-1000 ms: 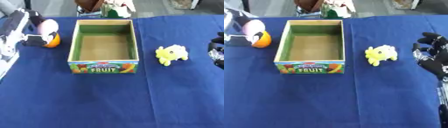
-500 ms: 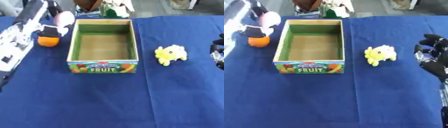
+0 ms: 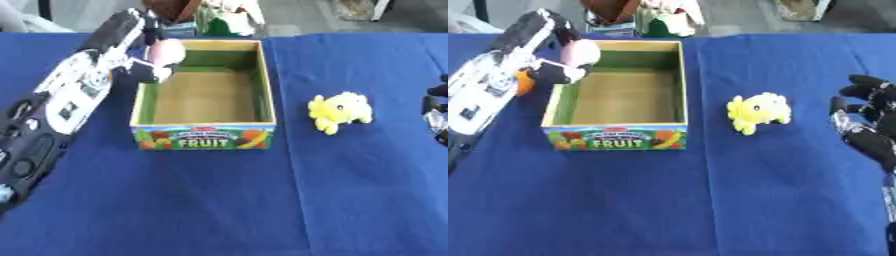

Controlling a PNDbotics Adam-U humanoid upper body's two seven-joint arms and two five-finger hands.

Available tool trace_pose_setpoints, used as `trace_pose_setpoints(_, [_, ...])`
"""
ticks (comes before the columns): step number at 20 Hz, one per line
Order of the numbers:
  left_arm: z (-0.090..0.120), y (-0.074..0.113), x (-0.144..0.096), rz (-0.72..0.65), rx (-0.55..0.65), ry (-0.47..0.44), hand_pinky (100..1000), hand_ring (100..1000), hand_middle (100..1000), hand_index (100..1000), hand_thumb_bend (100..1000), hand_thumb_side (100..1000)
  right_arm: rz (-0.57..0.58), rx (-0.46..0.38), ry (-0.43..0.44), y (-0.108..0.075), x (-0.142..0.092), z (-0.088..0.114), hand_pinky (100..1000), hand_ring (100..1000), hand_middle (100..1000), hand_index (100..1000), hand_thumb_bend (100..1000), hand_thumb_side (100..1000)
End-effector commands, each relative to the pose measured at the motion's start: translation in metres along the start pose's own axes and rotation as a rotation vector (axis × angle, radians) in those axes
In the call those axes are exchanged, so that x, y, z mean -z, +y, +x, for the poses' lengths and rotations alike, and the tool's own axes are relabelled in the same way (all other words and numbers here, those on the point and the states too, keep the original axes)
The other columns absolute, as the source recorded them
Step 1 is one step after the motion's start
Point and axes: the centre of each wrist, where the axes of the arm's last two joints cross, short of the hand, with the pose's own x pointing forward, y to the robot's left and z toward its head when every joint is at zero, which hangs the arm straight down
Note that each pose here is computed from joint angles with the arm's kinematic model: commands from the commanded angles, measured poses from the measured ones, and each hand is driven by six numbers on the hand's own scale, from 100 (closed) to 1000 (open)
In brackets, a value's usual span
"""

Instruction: Pick up objects on the table and place them in the box.

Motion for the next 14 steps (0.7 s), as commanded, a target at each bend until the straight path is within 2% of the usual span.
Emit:
trace_pose_setpoints(1, [0.005, 0.004, 0.009, 0.008, 0.025, -0.029, 514, 582, 428, 587, 477, 149, 0.008, -0.006, -0.031, -0.003, 0.007, 0.007, 619, 769, 607, 778, 199, 100])
trace_pose_setpoints(6, [0.006, -0.009, 0.012, -0.044, 0.015, -0.041, 523, 595, 447, 606, 558, 176, 0.014, 0.001, -0.034, 0.000, 0.008, 0.008, 619, 769, 607, 778, 200, 100])
trace_pose_setpoints(8, [0.006, -0.013, 0.012, -0.064, 0.003, -0.046, 523, 602, 456, 614, 643, 190, 0.014, 0.003, -0.032, 0.000, 0.008, 0.008, 619, 769, 607, 778, 198, 100])
trace_pose_setpoints(10, [0.006, -0.017, 0.011, -0.080, -0.006, -0.056, 525, 606, 460, 618, 665, 196, 0.014, 0.003, -0.033, 0.000, 0.008, 0.008, 619, 769, 607, 778, 198, 100])
trace_pose_setpoints(11, [0.006, -0.018, 0.011, -0.087, -0.010, -0.061, 527, 612, 467, 626, 771, 207, 0.013, 0.003, -0.033, 0.000, 0.008, 0.008, 619, 769, 607, 778, 198, 100])
trace_pose_setpoints(12, [0.007, -0.019, 0.010, -0.096, -0.016, -0.068, 527, 613, 467, 627, 781, 207, 0.012, 0.004, -0.032, 0.000, 0.008, 0.008, 619, 769, 607, 778, 198, 100])
trace_pose_setpoints(13, [0.007, -0.020, 0.010, -0.104, -0.019, -0.074, 535, 620, 477, 639, 834, 208, 0.012, 0.004, -0.032, 0.000, 0.007, 0.008, 619, 769, 607, 778, 197, 100])
trace_pose_setpoints(14, [0.008, -0.021, 0.009, -0.113, -0.023, -0.082, 537, 623, 479, 644, 829, 203, 0.011, 0.005, -0.031, 0.000, 0.007, 0.008, 619, 769, 607, 778, 197, 100])
